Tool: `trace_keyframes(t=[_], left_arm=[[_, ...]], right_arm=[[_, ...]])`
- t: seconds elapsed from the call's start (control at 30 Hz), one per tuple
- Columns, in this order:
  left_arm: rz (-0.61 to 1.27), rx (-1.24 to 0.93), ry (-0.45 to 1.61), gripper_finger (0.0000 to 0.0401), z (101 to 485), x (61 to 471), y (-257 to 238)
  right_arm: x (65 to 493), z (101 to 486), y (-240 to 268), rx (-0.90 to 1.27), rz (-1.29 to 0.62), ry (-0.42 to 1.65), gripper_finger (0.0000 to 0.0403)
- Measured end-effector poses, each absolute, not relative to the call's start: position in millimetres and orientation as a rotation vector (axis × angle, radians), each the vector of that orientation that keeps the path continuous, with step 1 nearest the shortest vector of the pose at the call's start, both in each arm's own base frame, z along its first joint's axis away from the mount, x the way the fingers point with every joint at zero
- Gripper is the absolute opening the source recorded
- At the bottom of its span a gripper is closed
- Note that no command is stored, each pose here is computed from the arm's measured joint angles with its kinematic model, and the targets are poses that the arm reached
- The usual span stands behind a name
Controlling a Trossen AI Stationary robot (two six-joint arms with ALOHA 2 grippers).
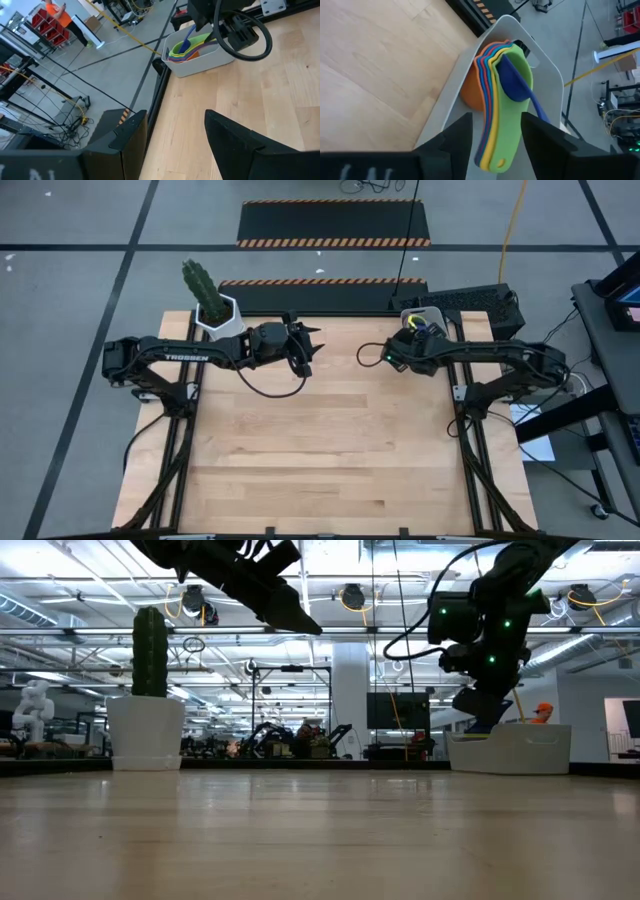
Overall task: Nest measuring cups in basket
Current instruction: Stack the purple measuring cup on top of the green measuring cup in the gray bin
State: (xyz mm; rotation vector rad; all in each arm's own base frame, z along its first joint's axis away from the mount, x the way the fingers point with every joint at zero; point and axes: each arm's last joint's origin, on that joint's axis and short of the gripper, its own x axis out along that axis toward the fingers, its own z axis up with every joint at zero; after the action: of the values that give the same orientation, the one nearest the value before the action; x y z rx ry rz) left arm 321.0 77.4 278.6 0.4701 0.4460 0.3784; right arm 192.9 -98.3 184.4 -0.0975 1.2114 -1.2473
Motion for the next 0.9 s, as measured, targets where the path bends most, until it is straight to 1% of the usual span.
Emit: trace_keyframes(t=[0.17,0.4,0.43,0.6,0.67,0.9], left_arm=[[0.379,0.475,0.442,0.0202,279.1,321.2,77.6],[0.377,0.487,0.444,0.0202,279.2,321.2,77.6],[0.377,0.487,0.444,0.0202,279.2,321.2,77.6],[0.377,0.488,0.444,0.0202,279.2,321.2,77.6],[0.377,0.488,0.443,0.0202,279.2,321.2,77.6],[0.378,0.488,0.443,0.0202,279.4,321.2,77.6]], right_arm=[[191.7,185.1,-97.8,-0.101,-1.245,1.219,0.0118],[189.5,188.2,-94.0,-0.081,-1.21,1.227,0.0017],[189.2,187.8,-93.4,-0.074,-1.199,1.236,0.0009],[185.7,187.4,-89.8,-0.06,-1.197,1.268,0.0011],[184.4,188.4,-87.3,-0.062,-1.188,1.28,0.0005],[183.1,205.3,-82.4,0.023,-1.206,1.31,0.0005]])
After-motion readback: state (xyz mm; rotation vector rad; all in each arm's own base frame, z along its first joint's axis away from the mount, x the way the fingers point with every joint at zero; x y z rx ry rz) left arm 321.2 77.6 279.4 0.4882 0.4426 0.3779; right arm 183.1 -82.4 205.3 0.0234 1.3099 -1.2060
